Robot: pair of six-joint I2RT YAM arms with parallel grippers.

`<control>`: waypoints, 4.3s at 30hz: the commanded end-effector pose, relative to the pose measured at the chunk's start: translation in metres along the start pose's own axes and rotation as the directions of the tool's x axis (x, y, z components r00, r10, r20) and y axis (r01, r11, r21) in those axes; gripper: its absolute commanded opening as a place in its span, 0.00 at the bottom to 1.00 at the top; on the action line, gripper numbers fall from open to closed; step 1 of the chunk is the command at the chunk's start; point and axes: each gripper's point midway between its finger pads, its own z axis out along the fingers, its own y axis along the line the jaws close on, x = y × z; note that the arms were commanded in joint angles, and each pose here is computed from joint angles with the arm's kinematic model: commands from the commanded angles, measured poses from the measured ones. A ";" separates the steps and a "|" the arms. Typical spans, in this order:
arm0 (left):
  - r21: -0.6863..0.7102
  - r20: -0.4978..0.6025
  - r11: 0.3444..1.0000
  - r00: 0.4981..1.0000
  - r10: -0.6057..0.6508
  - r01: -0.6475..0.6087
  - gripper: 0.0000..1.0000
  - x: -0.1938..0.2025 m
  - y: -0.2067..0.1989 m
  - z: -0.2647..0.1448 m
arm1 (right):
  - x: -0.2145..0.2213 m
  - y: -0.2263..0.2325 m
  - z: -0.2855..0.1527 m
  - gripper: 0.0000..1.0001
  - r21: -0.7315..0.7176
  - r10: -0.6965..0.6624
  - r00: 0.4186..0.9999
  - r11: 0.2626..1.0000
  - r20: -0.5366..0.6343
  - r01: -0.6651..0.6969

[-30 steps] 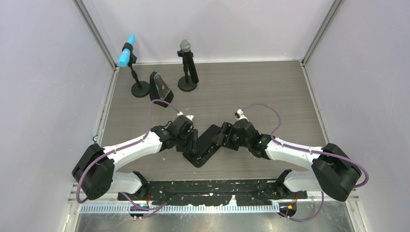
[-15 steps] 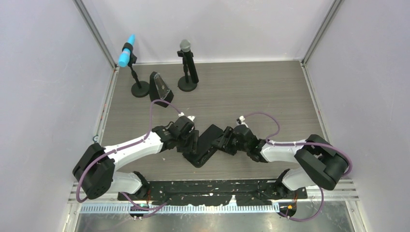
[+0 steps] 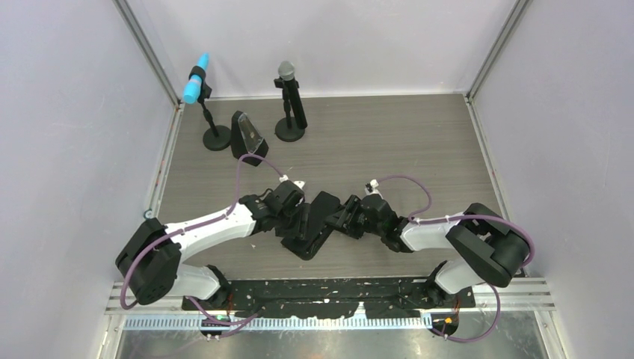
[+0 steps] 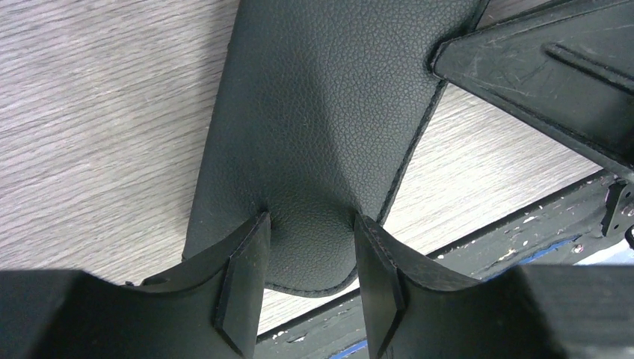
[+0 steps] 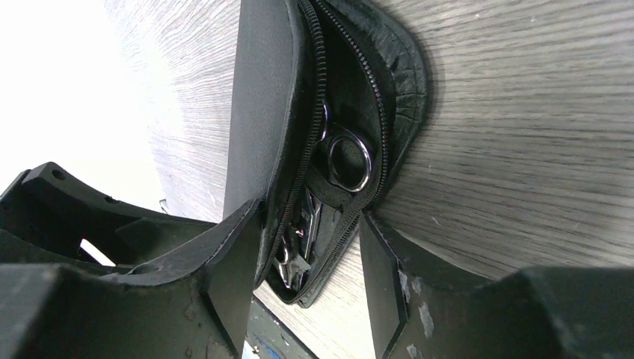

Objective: Sort the hair-cutting tools
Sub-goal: Zip the hairdressing tool bag at the center of the board.

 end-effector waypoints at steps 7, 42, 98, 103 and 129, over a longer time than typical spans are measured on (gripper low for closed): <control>0.058 0.012 0.998 1.000 0.018 -0.019 0.47 -0.009 -0.029 0.005 | 0.005 0.039 0.007 0.44 -0.135 -0.057 0.997 0.990 -0.046 0.050; 0.033 0.224 0.925 0.899 -0.376 0.378 0.28 0.037 0.053 -0.007 | 0.023 -0.019 0.015 0.05 -0.108 0.127 0.985 0.984 -0.113 -0.139; 0.211 0.362 0.793 0.708 -0.607 0.571 0.25 0.020 0.066 0.008 | 0.024 -0.015 0.018 0.05 -0.117 0.119 0.984 0.984 -0.131 -0.134; 0.216 0.364 0.793 0.706 -0.607 0.570 0.22 0.017 0.064 0.010 | 0.024 -0.014 0.018 0.05 -0.120 0.118 0.984 0.984 -0.134 -0.135; 0.217 0.354 0.803 0.722 -0.595 0.555 0.00 0.004 0.054 0.010 | 0.024 -0.017 0.021 0.05 -0.110 0.120 0.984 0.985 -0.132 -0.135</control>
